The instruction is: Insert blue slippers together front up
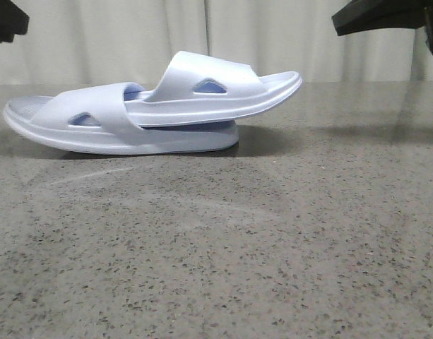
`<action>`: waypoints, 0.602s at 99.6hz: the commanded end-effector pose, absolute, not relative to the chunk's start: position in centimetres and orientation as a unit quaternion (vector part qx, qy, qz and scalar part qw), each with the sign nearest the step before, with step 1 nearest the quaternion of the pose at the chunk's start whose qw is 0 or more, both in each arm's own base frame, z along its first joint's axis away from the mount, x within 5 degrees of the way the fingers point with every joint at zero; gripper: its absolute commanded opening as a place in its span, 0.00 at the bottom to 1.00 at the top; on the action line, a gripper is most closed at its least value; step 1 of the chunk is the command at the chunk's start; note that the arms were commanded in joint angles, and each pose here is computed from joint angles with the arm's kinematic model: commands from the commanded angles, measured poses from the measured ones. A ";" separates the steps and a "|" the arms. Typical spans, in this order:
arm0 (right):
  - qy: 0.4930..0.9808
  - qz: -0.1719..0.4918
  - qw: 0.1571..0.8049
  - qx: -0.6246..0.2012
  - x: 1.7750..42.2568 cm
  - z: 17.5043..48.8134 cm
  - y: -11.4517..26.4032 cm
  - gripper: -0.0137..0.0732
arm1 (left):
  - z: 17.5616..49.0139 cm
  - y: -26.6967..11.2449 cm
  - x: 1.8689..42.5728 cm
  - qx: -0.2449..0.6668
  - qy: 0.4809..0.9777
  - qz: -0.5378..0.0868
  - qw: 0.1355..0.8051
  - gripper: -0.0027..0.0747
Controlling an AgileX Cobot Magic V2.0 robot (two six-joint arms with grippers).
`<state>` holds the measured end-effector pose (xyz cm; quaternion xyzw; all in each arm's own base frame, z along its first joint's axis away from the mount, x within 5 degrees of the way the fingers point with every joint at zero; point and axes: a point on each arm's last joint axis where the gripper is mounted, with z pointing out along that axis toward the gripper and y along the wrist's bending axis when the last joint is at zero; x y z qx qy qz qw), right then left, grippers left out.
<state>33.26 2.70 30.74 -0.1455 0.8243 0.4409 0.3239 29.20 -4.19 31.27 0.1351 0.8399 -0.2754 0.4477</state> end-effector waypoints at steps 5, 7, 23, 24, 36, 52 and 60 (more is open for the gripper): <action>0.803 0.411 0.402 -0.157 31.1 35.3 2.8 0.07 | 35.5 -4.1 27.6 0.134 0.803 -0.252 0.524 0.05; 0.803 0.402 0.413 -0.153 30.8 35.6 2.7 0.07 | 35.8 -4.0 27.4 0.131 0.800 -0.246 0.531 0.05; 0.807 0.326 0.482 -0.098 27.9 36.2 2.2 0.07 | 36.8 -3.8 25.3 0.124 0.780 -0.180 0.587 0.05; 0.809 0.324 0.481 -0.094 27.7 35.9 2.3 0.07 | 37.0 -3.7 25.1 0.123 0.777 -0.174 0.592 0.05; 0.810 0.262 0.521 -0.068 25.0 35.0 2.8 0.07 | 36.7 -4.5 23.4 0.139 0.764 -0.136 0.615 0.05; 0.804 0.196 0.553 -0.097 21.4 33.6 4.8 0.07 | 35.8 -6.1 21.2 0.159 0.752 -0.123 0.628 0.05; 0.793 0.183 0.573 -0.101 19.5 33.1 5.4 0.07 | 35.3 -6.7 20.0 0.164 0.748 -0.133 0.629 0.05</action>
